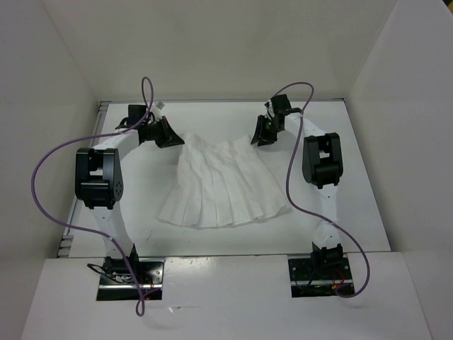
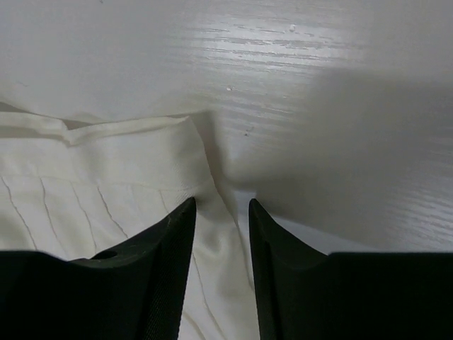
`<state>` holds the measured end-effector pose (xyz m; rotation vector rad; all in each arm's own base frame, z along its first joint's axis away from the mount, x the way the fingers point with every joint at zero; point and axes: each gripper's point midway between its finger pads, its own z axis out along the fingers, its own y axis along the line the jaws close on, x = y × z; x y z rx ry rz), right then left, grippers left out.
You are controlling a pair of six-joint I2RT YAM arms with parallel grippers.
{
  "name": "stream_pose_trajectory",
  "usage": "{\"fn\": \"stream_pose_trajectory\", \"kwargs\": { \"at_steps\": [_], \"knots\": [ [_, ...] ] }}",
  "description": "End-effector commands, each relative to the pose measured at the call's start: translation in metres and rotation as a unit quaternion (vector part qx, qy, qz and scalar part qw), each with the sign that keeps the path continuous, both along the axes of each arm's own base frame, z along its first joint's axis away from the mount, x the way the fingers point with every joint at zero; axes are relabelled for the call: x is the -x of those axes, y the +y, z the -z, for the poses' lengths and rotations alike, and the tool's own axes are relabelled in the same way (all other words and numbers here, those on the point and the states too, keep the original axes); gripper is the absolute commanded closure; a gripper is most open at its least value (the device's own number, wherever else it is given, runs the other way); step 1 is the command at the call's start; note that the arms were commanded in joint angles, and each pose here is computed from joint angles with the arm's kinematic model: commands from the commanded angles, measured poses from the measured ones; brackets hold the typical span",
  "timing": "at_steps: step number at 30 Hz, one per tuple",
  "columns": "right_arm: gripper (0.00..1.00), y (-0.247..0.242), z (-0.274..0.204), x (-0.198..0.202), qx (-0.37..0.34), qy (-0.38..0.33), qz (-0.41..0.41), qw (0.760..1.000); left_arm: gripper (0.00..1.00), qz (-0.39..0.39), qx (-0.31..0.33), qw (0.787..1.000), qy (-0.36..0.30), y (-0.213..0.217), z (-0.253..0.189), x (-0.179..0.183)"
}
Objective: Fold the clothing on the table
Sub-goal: Flatten the skirt out
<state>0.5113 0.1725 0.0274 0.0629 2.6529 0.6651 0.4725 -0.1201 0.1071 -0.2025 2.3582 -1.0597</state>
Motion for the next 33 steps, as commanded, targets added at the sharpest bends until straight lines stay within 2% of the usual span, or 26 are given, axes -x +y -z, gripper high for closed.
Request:
{"fn": "stream_pose_trajectory", "kwargs": {
  "at_steps": [1,9,10,12,15,16,18,19,22,27,31,32,33],
  "knots": [
    [0.59,0.023,-0.002,-0.013,-0.021,-0.025,-0.024,0.999,1.0,0.013,0.005,1.0,-0.022,0.001,-0.011,0.0],
    [0.77,0.063,0.019,0.007,-0.082,0.015,-0.077,0.994,1.0,0.019,0.012,1.0,-0.013,-0.001,-0.007,0.001],
    [0.89,0.065,0.017,0.006,-0.089,0.011,-0.081,0.993,1.0,0.015,0.012,1.0,-0.018,0.003,-0.008,-0.002],
    [1.0,0.06,0.015,0.006,-0.074,0.01,-0.072,0.995,1.0,0.015,0.018,1.0,-0.01,0.002,-0.005,-0.001],
    [1.0,0.03,0.014,0.011,-0.015,0.013,-0.02,1.0,1.0,0.004,0.018,1.0,-0.011,0.012,-0.003,-0.003],
    [1.0,0.017,-0.008,0.008,-0.005,-0.001,0.006,1.0,1.0,0.001,0.021,1.0,-0.006,0.012,-0.003,0.0],
    [1.0,-0.018,-0.006,0.02,0.044,0.016,0.059,0.997,1.0,-0.002,0.016,1.0,-0.013,0.013,-0.003,0.0],
    [1.0,-0.027,-0.027,0.023,0.046,0.007,0.085,0.995,1.0,-0.006,0.02,1.0,-0.004,0.013,-0.001,0.002],
    [1.0,-0.067,-0.027,0.054,0.097,0.038,0.142,0.984,1.0,-0.012,0.02,1.0,-0.002,0.013,0.005,0.006],
    [1.0,-0.09,-0.024,0.071,0.142,0.046,0.166,0.975,1.0,-0.017,0.022,0.999,0.027,0.01,0.035,0.009],
    [1.0,-0.086,-0.013,0.074,0.133,0.059,0.158,0.977,1.0,-0.004,0.023,0.999,0.032,-0.002,0.043,0.002],
    [1.0,-0.085,-0.014,0.072,0.131,0.055,0.159,0.977,0.98,0.002,0.028,0.999,0.026,-0.004,0.045,0.0],
    [1.0,-0.084,-0.01,0.076,0.129,0.062,0.156,0.977,0.92,0.01,0.036,0.999,0.019,-0.006,0.041,0.0]
  ]
}}
